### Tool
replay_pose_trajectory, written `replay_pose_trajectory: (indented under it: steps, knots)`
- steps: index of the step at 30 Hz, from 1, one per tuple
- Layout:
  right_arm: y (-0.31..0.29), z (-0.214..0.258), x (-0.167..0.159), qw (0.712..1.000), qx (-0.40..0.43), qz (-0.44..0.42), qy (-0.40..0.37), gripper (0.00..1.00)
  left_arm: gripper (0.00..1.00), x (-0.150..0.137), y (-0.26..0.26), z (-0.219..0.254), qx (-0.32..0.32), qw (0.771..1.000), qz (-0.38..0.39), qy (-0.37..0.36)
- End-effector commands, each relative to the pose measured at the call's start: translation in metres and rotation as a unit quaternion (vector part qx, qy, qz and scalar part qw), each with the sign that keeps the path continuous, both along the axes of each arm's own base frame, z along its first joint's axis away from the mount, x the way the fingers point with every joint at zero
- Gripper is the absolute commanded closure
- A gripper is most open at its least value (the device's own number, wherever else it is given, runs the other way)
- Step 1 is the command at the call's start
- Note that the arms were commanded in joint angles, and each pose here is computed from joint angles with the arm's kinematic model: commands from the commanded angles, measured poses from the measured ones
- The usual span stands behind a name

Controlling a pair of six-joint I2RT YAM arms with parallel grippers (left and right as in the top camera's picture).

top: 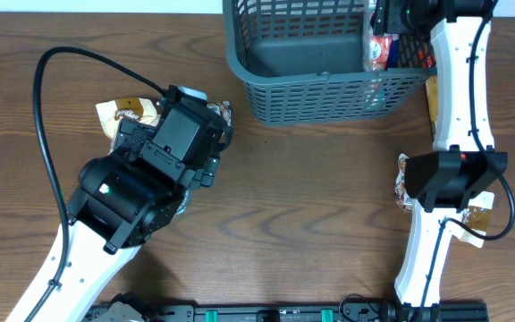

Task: Pack container
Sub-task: 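Carry the tissue packs into the basket and open the right gripper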

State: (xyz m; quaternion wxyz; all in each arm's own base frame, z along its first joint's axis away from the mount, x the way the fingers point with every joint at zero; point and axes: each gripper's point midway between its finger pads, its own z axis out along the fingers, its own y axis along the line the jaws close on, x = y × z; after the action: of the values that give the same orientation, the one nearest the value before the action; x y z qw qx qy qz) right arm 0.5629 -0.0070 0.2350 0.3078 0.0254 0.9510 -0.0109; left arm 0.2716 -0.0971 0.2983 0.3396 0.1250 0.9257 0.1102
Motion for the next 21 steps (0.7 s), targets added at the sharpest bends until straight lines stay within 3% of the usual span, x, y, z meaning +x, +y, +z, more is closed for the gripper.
replay_pose_trajectory:
  steps: [1, 5, 9, 12, 15, 19, 21]
  knots:
    - [0.001, 0.088, -0.01, 0.995, -0.003, 0.012, -0.102, 0.08, 0.01, 0.001, 0.003, 0.001, 0.011, 1.0, 0.004, -0.002]
    - [-0.016, 0.172, -0.035, 0.98, -0.021, 0.006, -0.198, 0.04, 0.01, 0.001, 0.003, 0.001, 0.011, 1.0, 0.004, -0.002]
    - [-0.056, 0.25, -0.088, 0.959, -0.041, -0.041, -0.277, 0.02, 0.02, 0.001, 0.003, 0.001, 0.011, 1.0, 0.004, -0.002]
    - [-0.097, 0.278, -0.131, 0.947, -0.067, -0.102, -0.296, 0.01, 0.01, 0.001, 0.003, 0.001, 0.011, 1.0, 0.004, -0.002]
    - [-0.138, 0.276, -0.17, 0.948, -0.099, -0.144, -0.266, 0.01, 0.01, 0.001, 0.003, 0.001, 0.011, 1.0, 0.004, -0.002]
    - [-0.153, 0.225, -0.195, 0.98, -0.122, -0.05, -0.151, 0.01, 0.01, 0.001, 0.003, 0.001, 0.011, 1.0, 0.004, -0.002]
    - [-0.166, 0.194, -0.205, 0.989, -0.106, -0.051, -0.092, 0.01, 0.01, 0.001, 0.003, 0.001, 0.011, 1.0, 0.004, -0.002]
